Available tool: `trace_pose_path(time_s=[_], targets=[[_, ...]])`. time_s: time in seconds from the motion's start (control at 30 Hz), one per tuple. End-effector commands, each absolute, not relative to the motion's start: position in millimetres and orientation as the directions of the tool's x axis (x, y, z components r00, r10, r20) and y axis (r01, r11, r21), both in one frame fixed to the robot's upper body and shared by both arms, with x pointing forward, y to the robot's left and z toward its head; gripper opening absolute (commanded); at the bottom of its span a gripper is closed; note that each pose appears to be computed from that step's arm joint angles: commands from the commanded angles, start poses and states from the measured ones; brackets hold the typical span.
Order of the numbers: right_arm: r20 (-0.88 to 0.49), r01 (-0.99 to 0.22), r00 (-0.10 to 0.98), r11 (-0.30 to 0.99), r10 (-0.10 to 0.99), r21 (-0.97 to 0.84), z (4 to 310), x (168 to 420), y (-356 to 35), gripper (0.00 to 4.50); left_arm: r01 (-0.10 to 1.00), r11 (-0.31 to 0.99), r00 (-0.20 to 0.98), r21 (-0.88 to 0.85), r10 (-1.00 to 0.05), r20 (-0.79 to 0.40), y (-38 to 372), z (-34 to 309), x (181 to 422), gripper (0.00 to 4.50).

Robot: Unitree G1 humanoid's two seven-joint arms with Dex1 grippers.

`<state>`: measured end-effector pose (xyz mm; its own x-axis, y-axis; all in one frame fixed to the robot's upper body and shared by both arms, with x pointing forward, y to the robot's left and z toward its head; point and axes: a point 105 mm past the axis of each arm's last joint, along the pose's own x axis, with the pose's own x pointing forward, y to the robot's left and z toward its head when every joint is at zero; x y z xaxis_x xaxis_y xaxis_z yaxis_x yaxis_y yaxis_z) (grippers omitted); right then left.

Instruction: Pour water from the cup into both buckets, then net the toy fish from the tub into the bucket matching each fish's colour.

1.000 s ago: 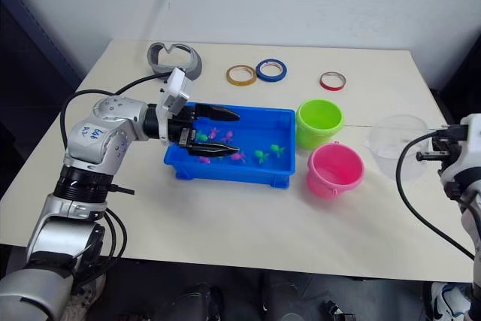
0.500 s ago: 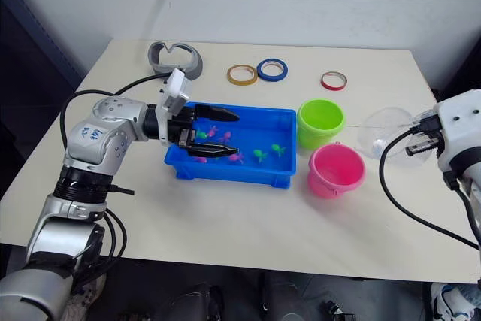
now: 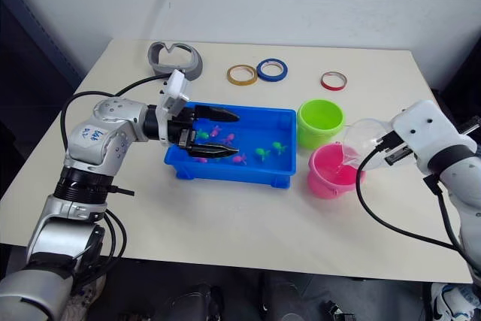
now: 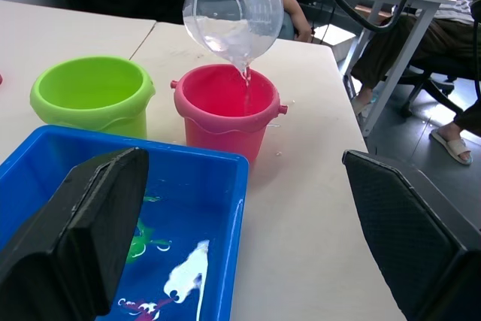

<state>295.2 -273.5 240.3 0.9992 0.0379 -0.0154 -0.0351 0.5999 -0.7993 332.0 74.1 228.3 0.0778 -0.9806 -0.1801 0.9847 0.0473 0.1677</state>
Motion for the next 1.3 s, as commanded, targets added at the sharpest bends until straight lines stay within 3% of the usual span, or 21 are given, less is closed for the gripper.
trace_pose_path(time_s=[0.03,1.03,1.3], targets=[[0.067,0.022,0.995,0.523,0.068,-0.852,261.2,291.4,-263.4,0.02,0.977,0.044,0.08,0.21,-0.983,-0.166,75.0,238.1,330.8,4.5],[0.106,0.073,0.993,0.404,0.059,-0.912,256.8,302.2,-262.7,0.02,0.977,0.046,0.084,0.21,-0.981,-0.175,76.7,237.9,329.1,4.5],[0.061,0.032,0.997,0.483,0.044,-0.875,252.0,302.1,-266.1,0.02,0.976,0.05,0.087,0.211,-0.981,-0.175,77.3,237.5,328.5,4.5]])
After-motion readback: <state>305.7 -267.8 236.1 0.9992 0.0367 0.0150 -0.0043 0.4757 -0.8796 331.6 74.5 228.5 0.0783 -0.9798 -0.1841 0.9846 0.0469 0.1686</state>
